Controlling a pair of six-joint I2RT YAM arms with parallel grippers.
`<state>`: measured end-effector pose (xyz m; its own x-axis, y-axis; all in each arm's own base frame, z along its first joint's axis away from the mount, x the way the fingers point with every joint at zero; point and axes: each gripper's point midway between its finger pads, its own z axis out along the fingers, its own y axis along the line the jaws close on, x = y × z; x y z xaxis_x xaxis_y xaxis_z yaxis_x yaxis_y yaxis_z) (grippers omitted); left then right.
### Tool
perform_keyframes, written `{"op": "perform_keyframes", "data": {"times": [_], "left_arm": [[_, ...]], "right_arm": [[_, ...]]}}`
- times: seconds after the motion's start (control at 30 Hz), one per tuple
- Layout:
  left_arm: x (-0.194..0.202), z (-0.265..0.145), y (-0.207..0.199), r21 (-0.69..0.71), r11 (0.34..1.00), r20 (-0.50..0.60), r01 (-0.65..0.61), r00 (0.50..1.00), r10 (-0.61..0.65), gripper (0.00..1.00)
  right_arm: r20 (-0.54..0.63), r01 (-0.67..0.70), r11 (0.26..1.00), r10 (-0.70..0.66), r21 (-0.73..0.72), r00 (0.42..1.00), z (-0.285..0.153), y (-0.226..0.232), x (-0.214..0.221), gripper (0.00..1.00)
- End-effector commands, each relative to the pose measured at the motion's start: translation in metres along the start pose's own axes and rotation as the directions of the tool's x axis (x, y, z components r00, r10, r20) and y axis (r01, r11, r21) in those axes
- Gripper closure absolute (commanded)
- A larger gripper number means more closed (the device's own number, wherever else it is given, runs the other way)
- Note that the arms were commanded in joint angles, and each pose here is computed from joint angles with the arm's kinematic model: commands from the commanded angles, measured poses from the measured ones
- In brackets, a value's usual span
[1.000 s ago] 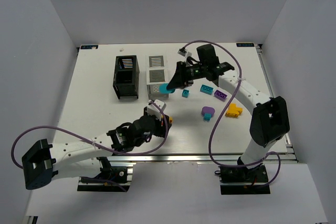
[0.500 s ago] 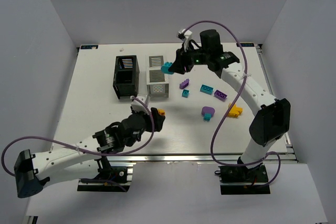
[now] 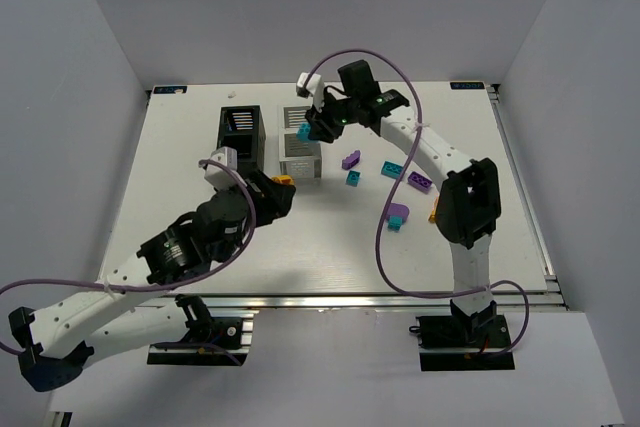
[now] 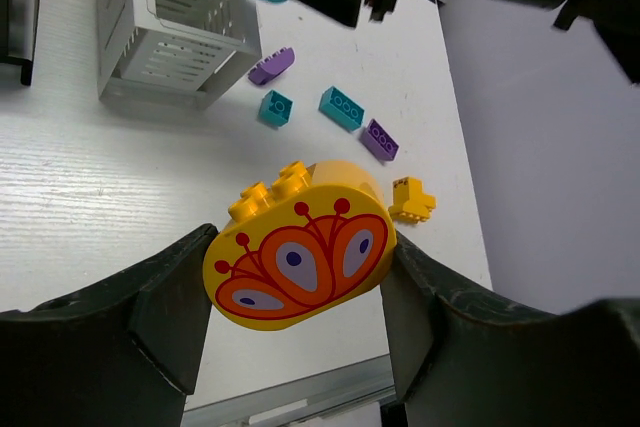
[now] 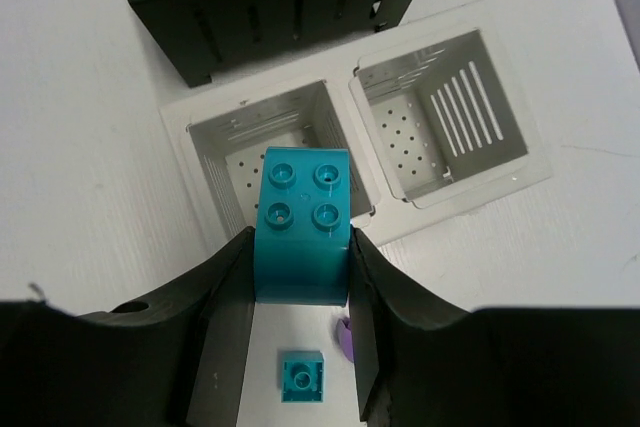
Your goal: Sort the legos into containers by color
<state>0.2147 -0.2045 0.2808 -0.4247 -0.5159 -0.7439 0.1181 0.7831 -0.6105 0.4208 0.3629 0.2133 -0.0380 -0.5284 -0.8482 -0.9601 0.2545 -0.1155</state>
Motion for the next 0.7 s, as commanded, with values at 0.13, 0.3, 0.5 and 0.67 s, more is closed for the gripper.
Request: {"op": "perform_keyframes", "data": {"times": [0.13, 0.3, 0.5, 0.67], "left_arm": [[-0.036, 0.012, -0.005, -0.058, 0.997, -0.009, 0.042, 0.999, -0.043, 1.0], [-0.059, 0.034, -0.004, -0.097, 0.995, -0.037, 0.02, 0.999, -0.024, 1.0], [-0.083, 0.047, 0.019, -0.161, 0.986, -0.045, 0.05, 0.997, -0.058, 1.0], [-0.096, 0.053, 0.043, -0.197, 0.973, -0.027, 0.119, 0.992, -0.126, 1.0]], "right_arm": [[-0.019, 0.15, 0.988, -0.15, 0.029, 0.989, 0.002, -0.004, -0.016, 0.97], [-0.02, 0.163, 0.986, -0.162, 0.028, 0.987, 0.008, -0.001, -0.017, 0.95], [-0.038, 0.165, 0.986, -0.165, 0.007, 0.986, 0.017, 0.004, -0.013, 0.81], [-0.057, 0.158, 0.987, -0.158, -0.01, 0.986, 0.026, 0.009, -0.003, 0.6]]}}
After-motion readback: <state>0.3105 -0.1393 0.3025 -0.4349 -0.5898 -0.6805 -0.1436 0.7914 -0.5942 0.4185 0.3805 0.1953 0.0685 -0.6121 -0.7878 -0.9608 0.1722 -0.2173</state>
